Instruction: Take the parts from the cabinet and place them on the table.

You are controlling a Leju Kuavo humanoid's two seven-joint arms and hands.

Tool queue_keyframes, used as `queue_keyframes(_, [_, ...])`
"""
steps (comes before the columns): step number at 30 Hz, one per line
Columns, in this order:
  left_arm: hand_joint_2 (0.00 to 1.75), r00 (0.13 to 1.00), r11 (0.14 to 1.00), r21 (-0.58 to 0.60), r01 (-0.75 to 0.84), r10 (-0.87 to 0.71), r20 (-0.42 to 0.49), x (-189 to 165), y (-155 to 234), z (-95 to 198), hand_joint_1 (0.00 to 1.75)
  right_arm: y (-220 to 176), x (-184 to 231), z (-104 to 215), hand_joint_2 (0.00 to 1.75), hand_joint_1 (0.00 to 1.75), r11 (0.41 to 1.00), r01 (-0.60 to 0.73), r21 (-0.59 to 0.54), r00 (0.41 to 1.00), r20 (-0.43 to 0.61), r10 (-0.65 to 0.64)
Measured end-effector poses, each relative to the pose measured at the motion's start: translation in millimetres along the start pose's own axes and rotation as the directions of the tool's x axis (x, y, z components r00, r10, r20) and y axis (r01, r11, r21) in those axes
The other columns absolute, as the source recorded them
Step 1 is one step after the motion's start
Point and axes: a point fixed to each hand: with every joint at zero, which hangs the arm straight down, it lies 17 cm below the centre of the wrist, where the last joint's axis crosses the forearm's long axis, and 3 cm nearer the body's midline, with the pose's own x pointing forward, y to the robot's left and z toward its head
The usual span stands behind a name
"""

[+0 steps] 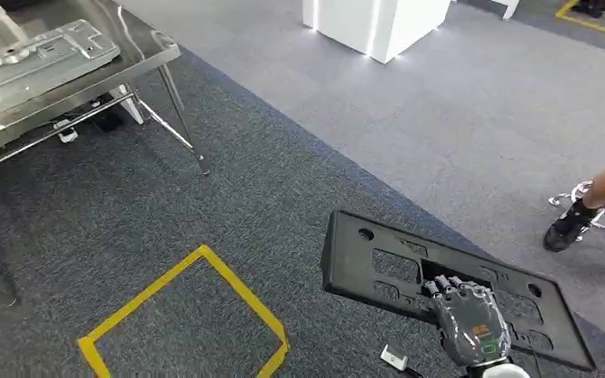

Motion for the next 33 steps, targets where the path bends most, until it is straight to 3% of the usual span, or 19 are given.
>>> queue_keyframes(18, [1.75,0.999,0.998,-0.056,-0.014,0.012,-0.048,-2,-10,-5,0.00,0,-11,2,1.75,1.75,1.000,-0.024,0.016,1.000,0.001,0.024])
queue_keyframes(27, [1.75,0.996,0.998,-0.064,-0.012,0.006,-0.093,-14,-8,-7,0.00,-37,-91,-7,1.75,1.75,0.983,-0.181,0.014,0.983,-0.041,0.181])
queue_keyframes(33, [1.75,0.994,0.998,-0.067,-0.016,0.009,-0.105,-13,-9,-10,0.00,-51,-109,-9,1.75,1.75,0.966,-0.258,0.002,0.964,-0.059,0.258])
